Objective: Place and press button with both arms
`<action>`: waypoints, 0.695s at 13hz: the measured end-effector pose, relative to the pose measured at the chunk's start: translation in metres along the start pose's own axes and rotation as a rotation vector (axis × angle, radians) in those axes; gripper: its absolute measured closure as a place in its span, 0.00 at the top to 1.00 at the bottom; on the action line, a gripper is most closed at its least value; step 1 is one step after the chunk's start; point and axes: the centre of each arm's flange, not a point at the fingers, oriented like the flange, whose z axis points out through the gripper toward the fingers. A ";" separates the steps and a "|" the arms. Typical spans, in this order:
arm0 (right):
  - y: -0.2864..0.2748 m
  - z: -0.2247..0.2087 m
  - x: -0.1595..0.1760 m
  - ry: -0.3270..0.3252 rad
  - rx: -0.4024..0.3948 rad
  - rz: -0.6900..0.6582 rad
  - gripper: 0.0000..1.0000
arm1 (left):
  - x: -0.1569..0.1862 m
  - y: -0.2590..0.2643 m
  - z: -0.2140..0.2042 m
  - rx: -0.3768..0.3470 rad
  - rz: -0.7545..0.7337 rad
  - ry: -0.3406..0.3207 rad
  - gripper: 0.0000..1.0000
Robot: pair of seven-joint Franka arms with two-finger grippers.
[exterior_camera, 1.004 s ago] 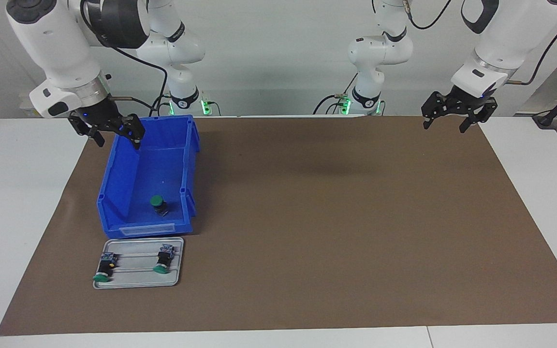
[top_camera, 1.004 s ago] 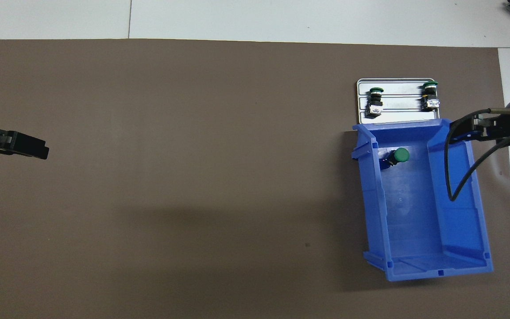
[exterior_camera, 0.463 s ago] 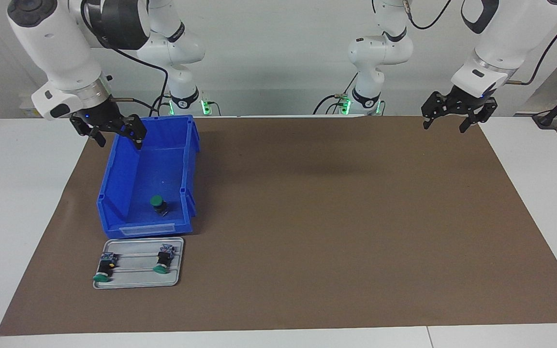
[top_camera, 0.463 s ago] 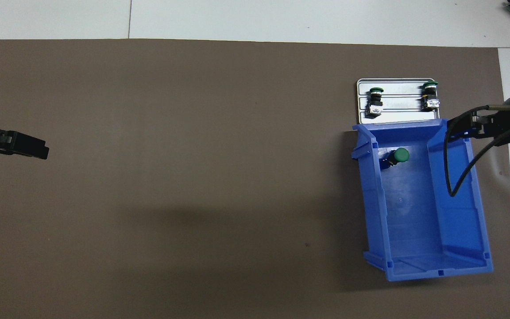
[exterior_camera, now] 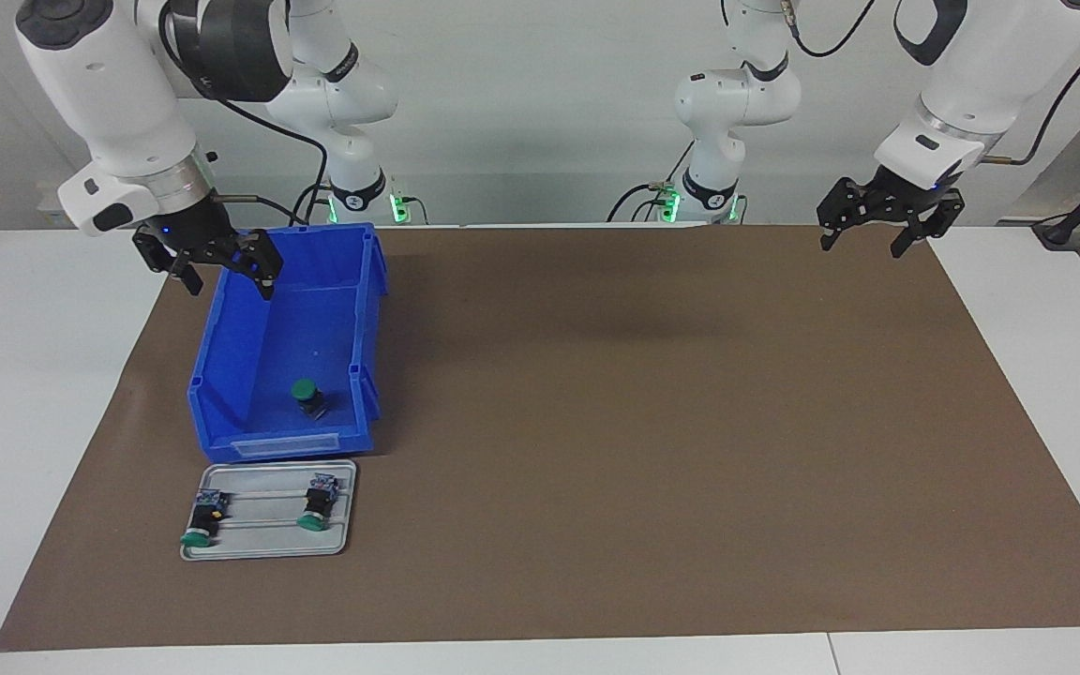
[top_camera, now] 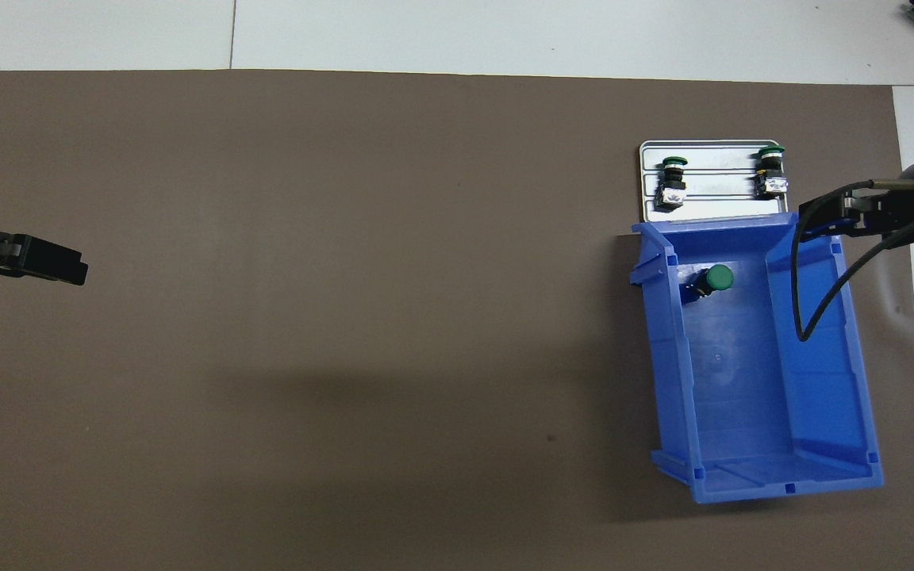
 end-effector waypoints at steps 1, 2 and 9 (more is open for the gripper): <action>-0.001 0.000 0.000 -0.002 0.017 0.002 0.97 | 0.000 0.000 0.000 0.000 0.000 0.000 1.00; 0.000 0.000 0.000 -0.004 0.037 0.008 0.97 | 0.000 0.000 0.000 0.000 0.000 0.000 1.00; 0.007 0.002 0.001 -0.008 0.051 0.025 0.99 | 0.000 0.000 0.000 0.000 0.000 0.000 1.00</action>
